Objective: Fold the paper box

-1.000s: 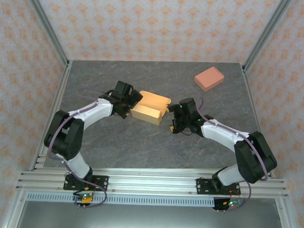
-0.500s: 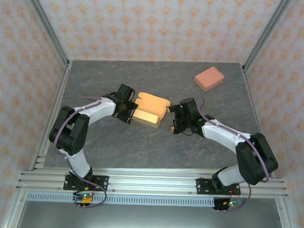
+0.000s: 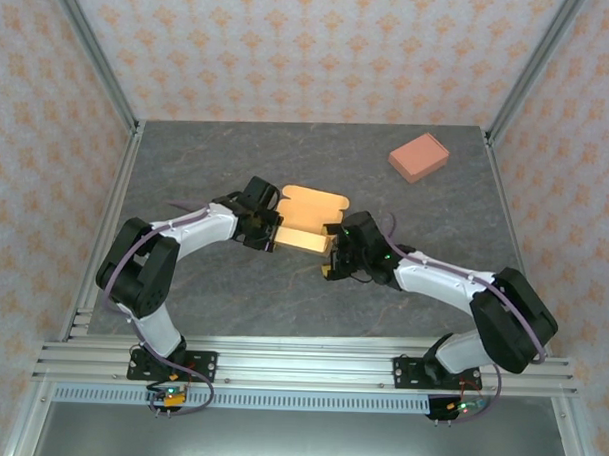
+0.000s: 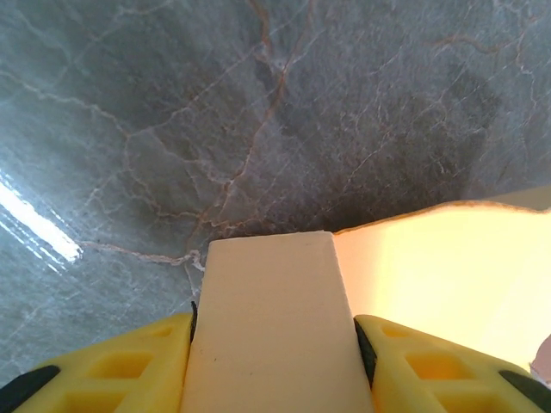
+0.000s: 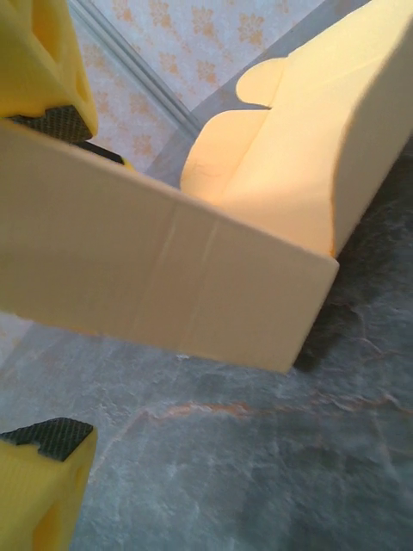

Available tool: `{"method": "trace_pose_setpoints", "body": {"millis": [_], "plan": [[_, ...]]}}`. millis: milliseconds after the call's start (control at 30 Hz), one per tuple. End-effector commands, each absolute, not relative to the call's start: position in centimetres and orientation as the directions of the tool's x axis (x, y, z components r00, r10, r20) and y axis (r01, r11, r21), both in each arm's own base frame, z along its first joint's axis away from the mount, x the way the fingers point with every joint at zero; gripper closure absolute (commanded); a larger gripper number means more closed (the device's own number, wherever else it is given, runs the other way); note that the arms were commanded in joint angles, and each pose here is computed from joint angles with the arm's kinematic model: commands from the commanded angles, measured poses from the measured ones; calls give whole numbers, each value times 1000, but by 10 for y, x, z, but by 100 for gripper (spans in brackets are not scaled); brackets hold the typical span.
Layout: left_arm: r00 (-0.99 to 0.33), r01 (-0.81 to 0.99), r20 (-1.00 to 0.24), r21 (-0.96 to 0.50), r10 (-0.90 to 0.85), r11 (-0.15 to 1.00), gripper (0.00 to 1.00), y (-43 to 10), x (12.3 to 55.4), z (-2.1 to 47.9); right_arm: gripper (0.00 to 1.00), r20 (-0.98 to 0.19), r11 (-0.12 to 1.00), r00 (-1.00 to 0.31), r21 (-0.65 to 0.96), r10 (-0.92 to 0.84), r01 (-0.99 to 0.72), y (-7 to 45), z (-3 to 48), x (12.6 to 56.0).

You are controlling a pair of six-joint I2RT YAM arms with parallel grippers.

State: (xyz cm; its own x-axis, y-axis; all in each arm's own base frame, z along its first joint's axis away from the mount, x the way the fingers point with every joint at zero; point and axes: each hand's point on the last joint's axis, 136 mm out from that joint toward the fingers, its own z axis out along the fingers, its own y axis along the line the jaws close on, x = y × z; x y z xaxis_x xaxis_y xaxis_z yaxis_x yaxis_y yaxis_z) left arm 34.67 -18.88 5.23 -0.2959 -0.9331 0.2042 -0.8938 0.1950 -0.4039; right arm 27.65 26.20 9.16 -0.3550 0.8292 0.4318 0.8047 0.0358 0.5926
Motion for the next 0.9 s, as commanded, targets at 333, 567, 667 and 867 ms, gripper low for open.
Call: {"method": "trace_pose_setpoints", "body": {"millis": [333, 567, 667, 867], "plan": [[-187, -913, 204, -397, -961, 94, 58, -191, 326, 54, 20, 605, -367, -5, 490, 796, 791, 247, 88, 296], [-140, -915, 206, -400, -968, 47, 60, -190, 316, 54, 34, 615, -390, 7, 490, 788, 779, 252, 88, 303], [-144, -911, 206, -409, -968, 49, 60, -192, 316, 58, 51, 614, -392, 10, 490, 789, 778, 254, 88, 305], [-169, -901, 216, -429, -962, 62, 60, -203, 315, 63, 53, 615, -364, -21, 493, 788, 790, 263, 85, 308]]}}
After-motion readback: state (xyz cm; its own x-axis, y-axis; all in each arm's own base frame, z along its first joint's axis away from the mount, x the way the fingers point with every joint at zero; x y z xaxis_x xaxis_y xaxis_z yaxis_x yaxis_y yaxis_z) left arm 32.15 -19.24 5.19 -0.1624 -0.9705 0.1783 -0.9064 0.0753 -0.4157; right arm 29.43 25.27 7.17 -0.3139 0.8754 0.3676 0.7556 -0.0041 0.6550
